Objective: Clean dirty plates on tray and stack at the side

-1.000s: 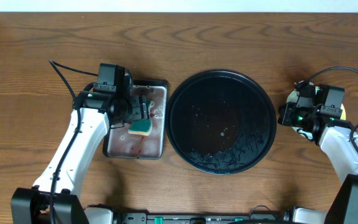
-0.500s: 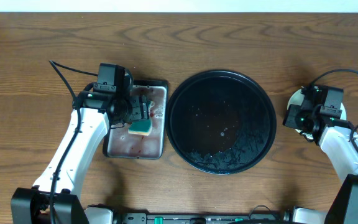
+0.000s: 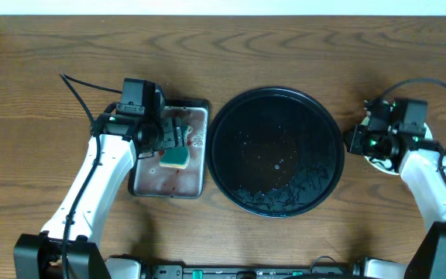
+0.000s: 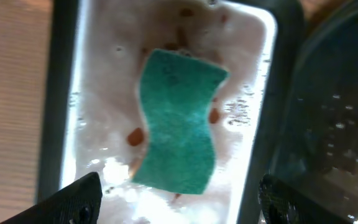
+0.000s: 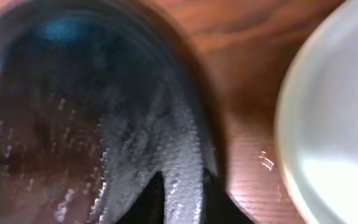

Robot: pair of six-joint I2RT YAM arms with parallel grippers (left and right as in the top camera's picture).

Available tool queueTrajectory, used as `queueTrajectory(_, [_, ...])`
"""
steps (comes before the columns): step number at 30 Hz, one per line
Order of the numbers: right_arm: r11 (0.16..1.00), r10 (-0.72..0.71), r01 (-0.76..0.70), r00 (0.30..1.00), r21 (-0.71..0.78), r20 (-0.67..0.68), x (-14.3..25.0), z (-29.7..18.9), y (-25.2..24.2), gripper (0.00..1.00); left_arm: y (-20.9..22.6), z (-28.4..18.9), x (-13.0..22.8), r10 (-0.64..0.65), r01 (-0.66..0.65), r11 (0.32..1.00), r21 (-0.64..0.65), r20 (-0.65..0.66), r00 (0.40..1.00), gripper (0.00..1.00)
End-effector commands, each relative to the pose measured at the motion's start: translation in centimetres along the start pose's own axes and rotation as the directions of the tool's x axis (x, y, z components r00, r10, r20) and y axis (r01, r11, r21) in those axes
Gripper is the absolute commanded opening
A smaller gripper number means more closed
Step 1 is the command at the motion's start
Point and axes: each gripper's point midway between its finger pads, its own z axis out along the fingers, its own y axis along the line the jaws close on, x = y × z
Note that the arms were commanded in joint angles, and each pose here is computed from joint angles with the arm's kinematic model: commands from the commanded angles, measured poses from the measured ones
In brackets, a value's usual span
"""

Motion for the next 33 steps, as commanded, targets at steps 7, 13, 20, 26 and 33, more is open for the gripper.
queueTrajectory(7, [0.976,-0.175,0.183,0.982,0.115,-0.077,-2.1,-5.8,4.1,0.69,1.8,-2.4,2.2,-0.062,0.05,0.992,-0.116,-0.098,0.993,0.82])
queueTrajectory(13, [0.97,-0.194,0.201,0.979,0.133,-0.065,-0.4,-8.6,4.7,0.99,2.3,-5.0,4.7,-0.063,0.052,0.992,-0.115,-0.093,0.994,0.82])
queueTrajectory(20, [0.954,-0.284,0.263,0.946,0.141,0.155,0.6,-12.0,5.8,0.99,1.9,-9.9,5.2,-0.032,0.036,0.999,-0.011,0.215,0.976,0.82])
queueTrajectory(26, [0.946,-0.322,0.287,0.883,0.15,0.341,1.7,-14.8,6.3,0.99,2.0,-13.1,6.5,-0.047,0.016,0.997,0.072,0.447,0.894,0.83])
queueTrajectory(33, [0.947,-0.317,0.284,0.894,0.148,0.318,4.2,-15.6,6.0,0.99,1.9,-15.6,7.0,-0.054,-0.006,0.994,0.106,0.547,0.835,0.83])
